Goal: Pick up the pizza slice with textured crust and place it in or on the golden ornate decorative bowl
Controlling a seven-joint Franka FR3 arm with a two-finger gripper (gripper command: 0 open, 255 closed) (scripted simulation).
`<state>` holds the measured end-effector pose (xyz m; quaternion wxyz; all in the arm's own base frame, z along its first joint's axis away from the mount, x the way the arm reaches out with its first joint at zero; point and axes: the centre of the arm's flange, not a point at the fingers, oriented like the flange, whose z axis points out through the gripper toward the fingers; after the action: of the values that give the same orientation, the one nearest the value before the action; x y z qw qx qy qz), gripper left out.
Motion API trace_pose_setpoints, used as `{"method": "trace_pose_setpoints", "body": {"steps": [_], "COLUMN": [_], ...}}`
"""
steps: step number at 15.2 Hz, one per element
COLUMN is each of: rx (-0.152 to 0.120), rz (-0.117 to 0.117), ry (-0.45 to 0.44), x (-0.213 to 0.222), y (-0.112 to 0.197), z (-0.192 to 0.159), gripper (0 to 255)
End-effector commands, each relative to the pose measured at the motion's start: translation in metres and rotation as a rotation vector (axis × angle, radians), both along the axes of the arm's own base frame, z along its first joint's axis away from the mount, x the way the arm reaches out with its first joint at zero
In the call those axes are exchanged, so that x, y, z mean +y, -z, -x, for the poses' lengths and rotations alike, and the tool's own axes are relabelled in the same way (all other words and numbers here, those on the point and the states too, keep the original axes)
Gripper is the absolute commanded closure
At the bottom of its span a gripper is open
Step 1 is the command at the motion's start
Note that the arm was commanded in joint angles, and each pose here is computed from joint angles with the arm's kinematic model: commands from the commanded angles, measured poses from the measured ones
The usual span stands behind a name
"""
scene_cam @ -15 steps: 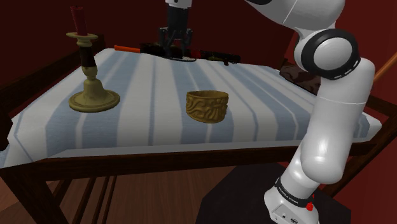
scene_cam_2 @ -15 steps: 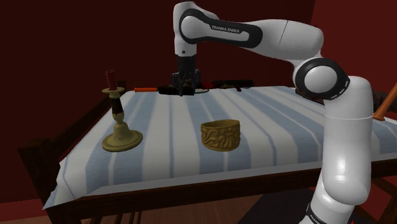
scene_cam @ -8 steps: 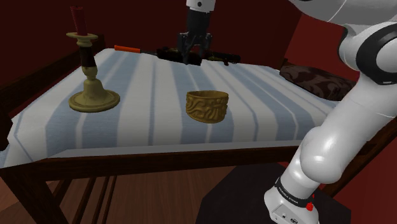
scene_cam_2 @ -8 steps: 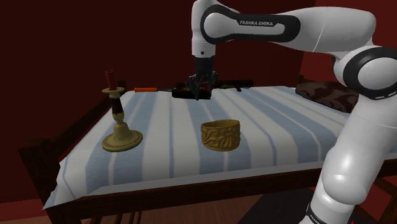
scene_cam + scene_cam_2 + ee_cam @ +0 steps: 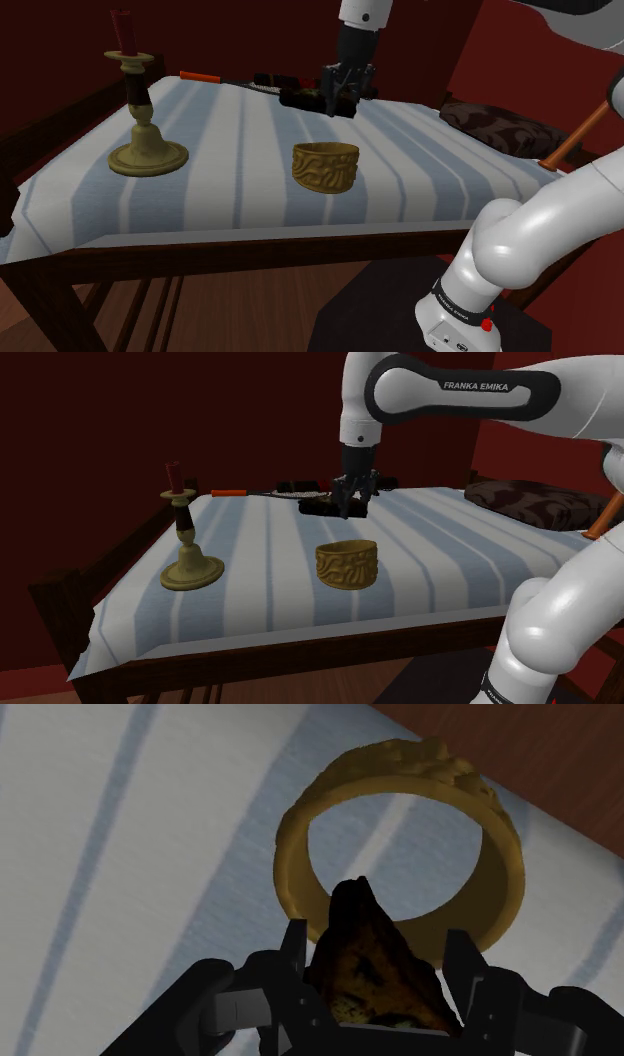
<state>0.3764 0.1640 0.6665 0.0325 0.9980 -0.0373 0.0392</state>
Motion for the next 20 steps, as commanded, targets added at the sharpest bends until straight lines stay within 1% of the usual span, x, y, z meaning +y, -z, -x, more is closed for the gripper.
{"method": "trace_pose_setpoints", "body": {"steps": [1,3,15,20], "rx": [0.001,0.001,0.001,0.001], "rz": [0.0,0.0,0.0,0.0], "ry": [0.001,0.001,0.001,0.001], "x": [-0.004,-0.011,-0.011,-0.011], "y": [0.001,0.002,0.063,0.063], "z": [0.025,0.057,0.057,0.057], "gripper": [255,255,255,255]}}
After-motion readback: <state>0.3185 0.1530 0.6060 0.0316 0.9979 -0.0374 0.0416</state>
